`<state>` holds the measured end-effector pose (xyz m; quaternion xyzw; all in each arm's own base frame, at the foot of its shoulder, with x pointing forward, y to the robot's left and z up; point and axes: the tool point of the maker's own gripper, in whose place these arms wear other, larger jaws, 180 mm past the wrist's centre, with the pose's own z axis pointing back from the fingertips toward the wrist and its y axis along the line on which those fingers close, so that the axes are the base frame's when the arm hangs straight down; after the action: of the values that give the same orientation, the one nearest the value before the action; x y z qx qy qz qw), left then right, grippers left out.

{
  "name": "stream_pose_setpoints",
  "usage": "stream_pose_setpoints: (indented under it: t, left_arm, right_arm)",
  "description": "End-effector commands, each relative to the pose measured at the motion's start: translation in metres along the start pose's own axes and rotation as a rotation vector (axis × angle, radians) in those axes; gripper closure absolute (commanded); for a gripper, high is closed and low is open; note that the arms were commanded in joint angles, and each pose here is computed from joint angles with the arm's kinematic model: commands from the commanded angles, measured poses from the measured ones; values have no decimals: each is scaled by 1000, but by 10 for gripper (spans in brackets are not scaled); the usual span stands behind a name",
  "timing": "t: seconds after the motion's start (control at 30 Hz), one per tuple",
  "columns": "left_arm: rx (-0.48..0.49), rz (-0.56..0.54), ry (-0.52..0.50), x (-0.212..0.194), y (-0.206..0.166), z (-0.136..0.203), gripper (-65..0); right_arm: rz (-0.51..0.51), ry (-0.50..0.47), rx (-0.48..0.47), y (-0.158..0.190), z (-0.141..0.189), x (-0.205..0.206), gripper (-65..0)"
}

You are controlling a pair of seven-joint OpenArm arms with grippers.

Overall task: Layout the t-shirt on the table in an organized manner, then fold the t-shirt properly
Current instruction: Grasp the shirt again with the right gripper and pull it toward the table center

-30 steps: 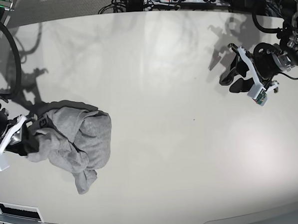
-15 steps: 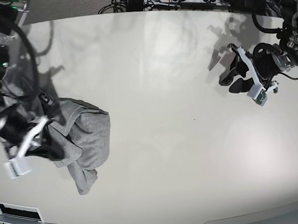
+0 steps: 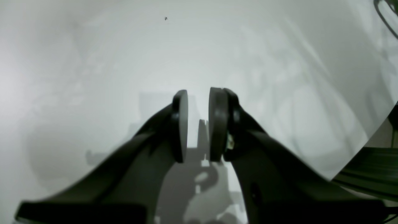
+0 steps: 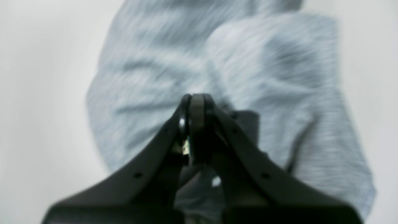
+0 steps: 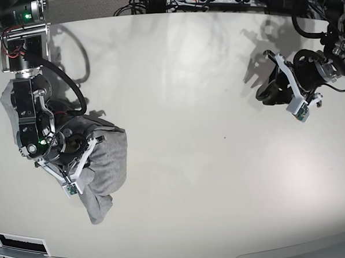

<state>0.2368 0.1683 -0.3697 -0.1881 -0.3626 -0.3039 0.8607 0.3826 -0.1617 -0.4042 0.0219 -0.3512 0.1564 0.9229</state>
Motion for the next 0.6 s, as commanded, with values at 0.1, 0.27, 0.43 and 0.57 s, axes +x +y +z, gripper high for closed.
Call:
stream_pose_setpoints:
  t: [0.1,0.27,0.43,0.57]
  left_arm:
    - [1,-22,-42,14,4,5,-125]
    - [1,-22,-40,13,4,5,-125]
    - [-3,-18,-46,15,3,5,-125]
    - [-15,-2,-65,18,1,5,-125]
  right_arm:
    - [-6,-54,102,25,-5,14,0]
    - [-36,-6,279,80,-31,-13,0]
    - [-48,-68,564,146,-16,4,0]
    - [-52,2,742,208,1,7,0]
